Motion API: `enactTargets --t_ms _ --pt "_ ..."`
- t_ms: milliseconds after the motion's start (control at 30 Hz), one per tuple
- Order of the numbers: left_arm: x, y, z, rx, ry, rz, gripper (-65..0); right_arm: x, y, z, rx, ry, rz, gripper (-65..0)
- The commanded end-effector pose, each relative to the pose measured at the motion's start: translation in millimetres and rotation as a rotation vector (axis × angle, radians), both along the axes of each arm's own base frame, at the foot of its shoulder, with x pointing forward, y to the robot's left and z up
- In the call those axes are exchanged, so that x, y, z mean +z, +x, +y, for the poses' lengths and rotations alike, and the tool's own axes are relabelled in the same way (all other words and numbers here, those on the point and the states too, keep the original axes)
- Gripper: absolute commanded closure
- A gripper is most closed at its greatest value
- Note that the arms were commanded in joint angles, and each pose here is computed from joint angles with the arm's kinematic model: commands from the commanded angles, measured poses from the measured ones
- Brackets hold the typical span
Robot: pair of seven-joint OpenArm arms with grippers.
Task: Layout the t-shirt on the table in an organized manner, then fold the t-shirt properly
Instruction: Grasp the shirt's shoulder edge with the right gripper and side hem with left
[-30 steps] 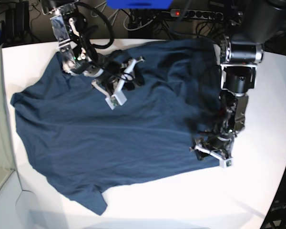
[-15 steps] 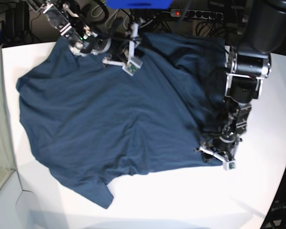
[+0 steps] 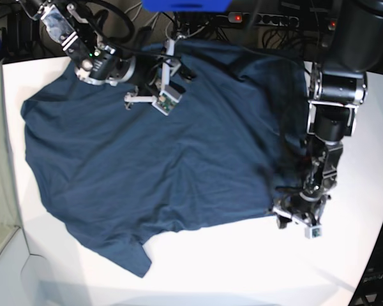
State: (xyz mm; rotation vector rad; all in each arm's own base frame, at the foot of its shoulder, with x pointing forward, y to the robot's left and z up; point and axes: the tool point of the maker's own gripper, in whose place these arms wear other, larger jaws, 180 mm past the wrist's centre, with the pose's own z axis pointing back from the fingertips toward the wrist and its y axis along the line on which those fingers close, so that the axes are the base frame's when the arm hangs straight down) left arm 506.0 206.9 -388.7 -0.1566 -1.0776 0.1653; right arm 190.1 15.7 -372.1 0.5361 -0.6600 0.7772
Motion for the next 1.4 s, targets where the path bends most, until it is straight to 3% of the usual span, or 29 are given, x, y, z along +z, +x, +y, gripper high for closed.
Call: enactTargets --t_ms 0,100,233,367,533,667,900,1033,1267,1367 --pt "35 20 -2 -0.015 -0.002 -0.072 -29.9 13 10 2 -0.022 0.045 -0.032 -19.7" --pt "44 9 2 -0.033 -0.016 -0.044 -29.9 16 19 -2 -0.060 0.054 -0.044 -19.7" --pt "58 -20 -7 -0.055 -0.104 -0.027 -29.8 18 31 -11 -0.099 0.052 -0.059 -19.7" --pt "57 -55 -21 -0.110 -0.112 0.014 -29.5 20 48 -25 -0.176 0.055 -0.071 -19.7" --pt "22 -90 -24 -0.121 -0.105 0.104 -29.5 18 65 -47 -0.263 0.045 -0.079 -19.7" --pt "-13 -101 -14 -0.086 -0.122 0.197 -29.7 21 67 -49 -0.269 0.046 -0.086 -19.7" --pt "-39 -76 31 0.064 -0.117 0.148 -29.8 20 66 -52 -0.268 0.038 -0.088 -19.7" --pt "-39 -46 53 0.118 -0.041 0.131 -29.8 17 68 -64 -0.289 0.018 -0.087 -19.7" --pt "20 16 39 0.071 0.083 -0.050 -29.8 17 75 -89 -0.358 -0.003 -0.095 -19.7" --pt "55 42 26 0.055 0.075 -0.117 -29.8 17 76 -95 -0.375 -0.008 -0.097 -19.7"
